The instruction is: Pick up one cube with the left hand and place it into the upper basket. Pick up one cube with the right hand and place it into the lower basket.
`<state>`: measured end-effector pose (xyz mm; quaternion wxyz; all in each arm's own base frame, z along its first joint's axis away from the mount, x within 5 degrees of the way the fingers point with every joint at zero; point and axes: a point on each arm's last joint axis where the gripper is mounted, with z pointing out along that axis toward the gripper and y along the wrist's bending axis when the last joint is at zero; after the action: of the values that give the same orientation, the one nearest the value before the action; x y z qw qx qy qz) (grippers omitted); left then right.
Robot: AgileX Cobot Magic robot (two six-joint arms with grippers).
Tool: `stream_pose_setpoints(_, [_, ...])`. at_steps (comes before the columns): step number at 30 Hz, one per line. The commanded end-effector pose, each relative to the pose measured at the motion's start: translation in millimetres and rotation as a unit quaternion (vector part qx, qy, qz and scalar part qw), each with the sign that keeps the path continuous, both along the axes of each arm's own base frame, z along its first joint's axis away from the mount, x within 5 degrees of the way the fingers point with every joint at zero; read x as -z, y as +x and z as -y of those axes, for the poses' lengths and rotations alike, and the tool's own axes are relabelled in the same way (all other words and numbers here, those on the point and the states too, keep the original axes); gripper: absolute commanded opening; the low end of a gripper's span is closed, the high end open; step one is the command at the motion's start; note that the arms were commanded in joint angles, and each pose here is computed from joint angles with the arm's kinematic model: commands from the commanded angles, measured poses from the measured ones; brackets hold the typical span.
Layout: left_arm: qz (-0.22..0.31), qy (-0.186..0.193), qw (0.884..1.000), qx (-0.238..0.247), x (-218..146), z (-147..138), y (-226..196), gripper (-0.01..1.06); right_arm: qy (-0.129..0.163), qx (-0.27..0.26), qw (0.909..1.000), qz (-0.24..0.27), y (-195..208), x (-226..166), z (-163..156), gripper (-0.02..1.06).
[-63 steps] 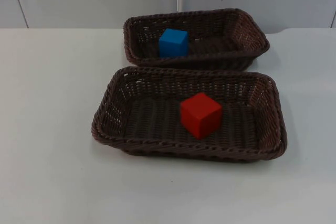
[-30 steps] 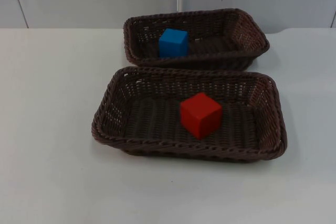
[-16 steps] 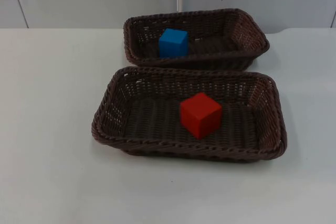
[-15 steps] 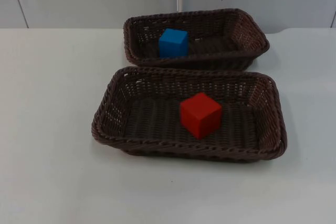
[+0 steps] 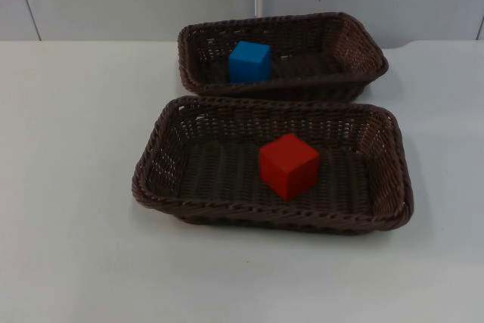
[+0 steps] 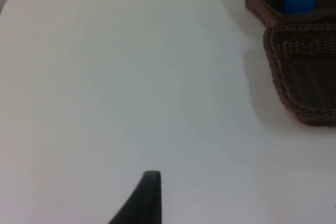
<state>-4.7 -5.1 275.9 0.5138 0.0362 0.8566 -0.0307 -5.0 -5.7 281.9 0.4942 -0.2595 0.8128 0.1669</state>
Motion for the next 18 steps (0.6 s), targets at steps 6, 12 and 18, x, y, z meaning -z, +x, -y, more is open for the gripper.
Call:
stream_pose_setpoints(6, [-0.002, -0.001, 0.999, -0.034, 1.7, 0.0, 0.1, 1.05, 0.0, 0.0, 1.0, -0.001, -0.1, 1.8, -0.2, 1.05])
stream_pose_setpoints(12, [-0.002, -0.001, 0.999, -0.05, 1.7, 0.1, 0.3, 1.05, 0.0, 0.0, 1.0, -0.001, -0.1, 1.8, -0.2, 1.05])
stream_pose_setpoints(18, [-0.002, -0.001, 0.998, -0.056, 1.7, 0.2, 0.3, 1.05, 0.0, 0.0, 1.0, -0.001, -0.1, 1.8, -0.2, 1.05])
